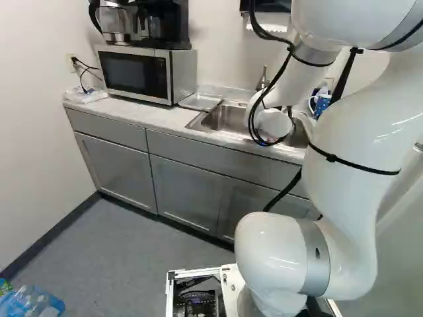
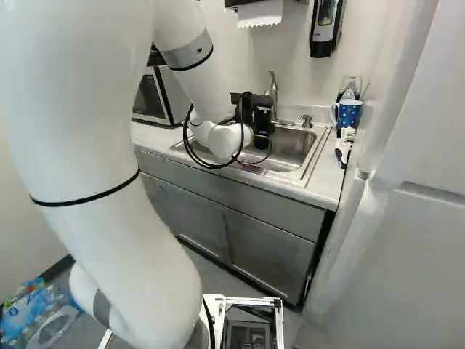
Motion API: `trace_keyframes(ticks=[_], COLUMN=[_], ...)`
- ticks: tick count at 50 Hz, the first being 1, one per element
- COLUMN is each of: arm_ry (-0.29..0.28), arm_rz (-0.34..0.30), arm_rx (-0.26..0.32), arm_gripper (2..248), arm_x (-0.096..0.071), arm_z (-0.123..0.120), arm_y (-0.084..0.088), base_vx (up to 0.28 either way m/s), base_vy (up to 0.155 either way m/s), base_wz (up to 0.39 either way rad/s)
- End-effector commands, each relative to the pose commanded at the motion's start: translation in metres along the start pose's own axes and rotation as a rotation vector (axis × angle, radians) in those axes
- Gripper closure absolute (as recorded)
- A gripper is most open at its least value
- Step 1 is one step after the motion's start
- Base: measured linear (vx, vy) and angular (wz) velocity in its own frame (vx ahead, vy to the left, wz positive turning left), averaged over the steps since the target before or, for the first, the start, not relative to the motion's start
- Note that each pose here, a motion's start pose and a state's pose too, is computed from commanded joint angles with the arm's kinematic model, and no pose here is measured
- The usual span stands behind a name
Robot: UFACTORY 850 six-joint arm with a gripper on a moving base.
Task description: Rinse the cup and place it in the tray
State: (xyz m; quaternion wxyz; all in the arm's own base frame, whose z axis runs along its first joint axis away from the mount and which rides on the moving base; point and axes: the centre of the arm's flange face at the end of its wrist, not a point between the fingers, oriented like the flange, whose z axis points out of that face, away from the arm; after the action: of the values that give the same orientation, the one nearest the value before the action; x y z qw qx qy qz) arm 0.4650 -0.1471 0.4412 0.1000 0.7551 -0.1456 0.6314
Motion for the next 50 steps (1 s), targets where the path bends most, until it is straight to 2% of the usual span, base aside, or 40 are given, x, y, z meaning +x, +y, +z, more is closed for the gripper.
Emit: trace_keyframes(ticks=[50], arm_ry=[0.000], arm_rz=[0.000], arm_rx=[0.000], arm_gripper=[125], arm_x=[0.0000], arm_z=[0.0000], arm_y=[0.0000], base_vx=[0.000], base_vy=[0.000], base_wz=[0.000])
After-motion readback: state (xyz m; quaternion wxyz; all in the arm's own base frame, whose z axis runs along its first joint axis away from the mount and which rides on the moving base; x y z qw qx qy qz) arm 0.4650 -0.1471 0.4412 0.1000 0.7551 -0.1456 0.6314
